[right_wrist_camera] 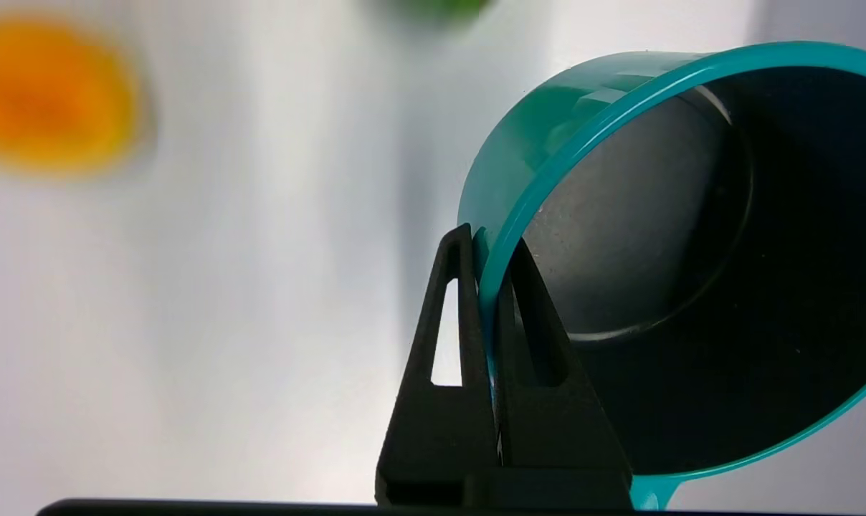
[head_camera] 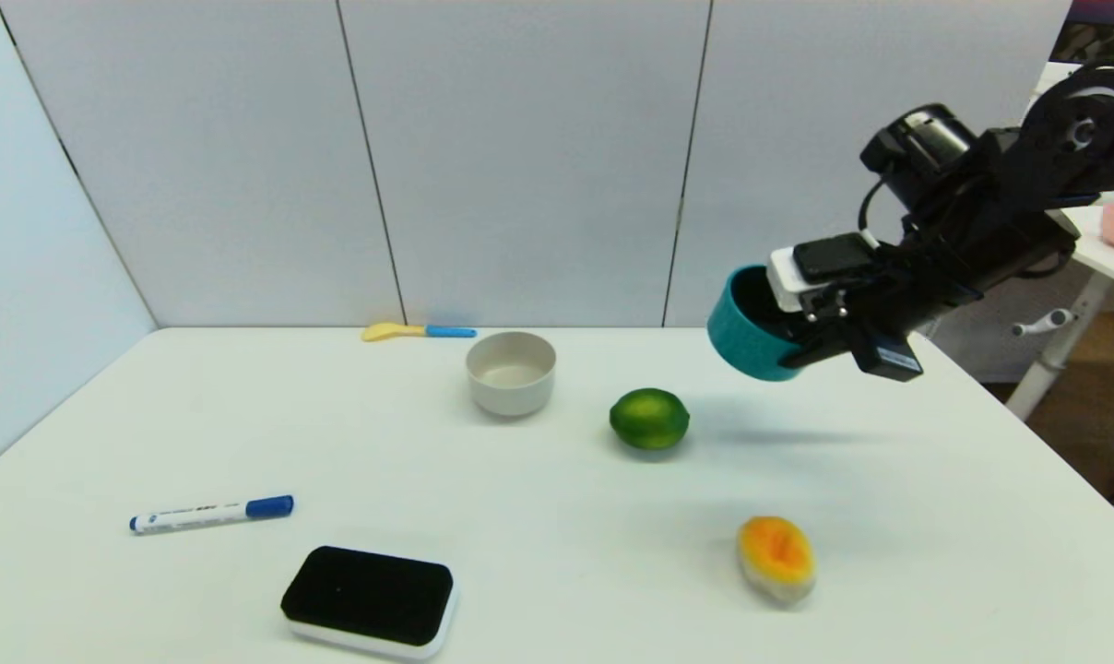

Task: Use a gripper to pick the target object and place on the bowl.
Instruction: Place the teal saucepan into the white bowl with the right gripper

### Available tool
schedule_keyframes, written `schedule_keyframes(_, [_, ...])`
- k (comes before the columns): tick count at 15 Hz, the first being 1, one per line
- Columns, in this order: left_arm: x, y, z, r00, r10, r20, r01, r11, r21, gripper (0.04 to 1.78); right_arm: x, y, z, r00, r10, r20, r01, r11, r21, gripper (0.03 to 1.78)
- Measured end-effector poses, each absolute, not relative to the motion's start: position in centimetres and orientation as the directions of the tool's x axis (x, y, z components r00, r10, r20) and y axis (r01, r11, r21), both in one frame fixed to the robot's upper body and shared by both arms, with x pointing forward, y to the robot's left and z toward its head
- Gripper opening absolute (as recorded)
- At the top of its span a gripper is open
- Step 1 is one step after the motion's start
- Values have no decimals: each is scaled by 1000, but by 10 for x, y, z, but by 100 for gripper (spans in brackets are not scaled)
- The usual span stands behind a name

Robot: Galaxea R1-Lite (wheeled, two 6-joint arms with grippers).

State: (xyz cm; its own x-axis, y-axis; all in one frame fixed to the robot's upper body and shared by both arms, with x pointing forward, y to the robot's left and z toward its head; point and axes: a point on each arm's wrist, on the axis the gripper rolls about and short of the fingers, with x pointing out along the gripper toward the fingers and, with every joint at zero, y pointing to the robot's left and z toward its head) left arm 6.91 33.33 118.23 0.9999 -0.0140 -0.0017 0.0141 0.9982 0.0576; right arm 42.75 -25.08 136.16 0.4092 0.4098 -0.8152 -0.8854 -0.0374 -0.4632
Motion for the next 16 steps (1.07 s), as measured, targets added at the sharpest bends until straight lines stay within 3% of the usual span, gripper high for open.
schedule_keyframes(6, [69,333,1182,1000,-14,-1,14,998,58,171,429,-176,1351,364,497,-788,-858,-150,-491,8])
schedule_keyframes(9, [69,333,1182,1000,-14,-2,14,998,58,171,439,-146,1344,405,561,-722,-797,-171,-580,8])
schedule_keyframes(12, [69,333,1182,1000,-14,-2,14,998,58,171,444,-136,1340,405,589,-700,-782,-174,-598,8])
schedule_keyframes(16, [69,333,1182,1000,-14,-2,14,998,58,171,454,-125,1342,398,698,-596,-729,-153,-667,8])
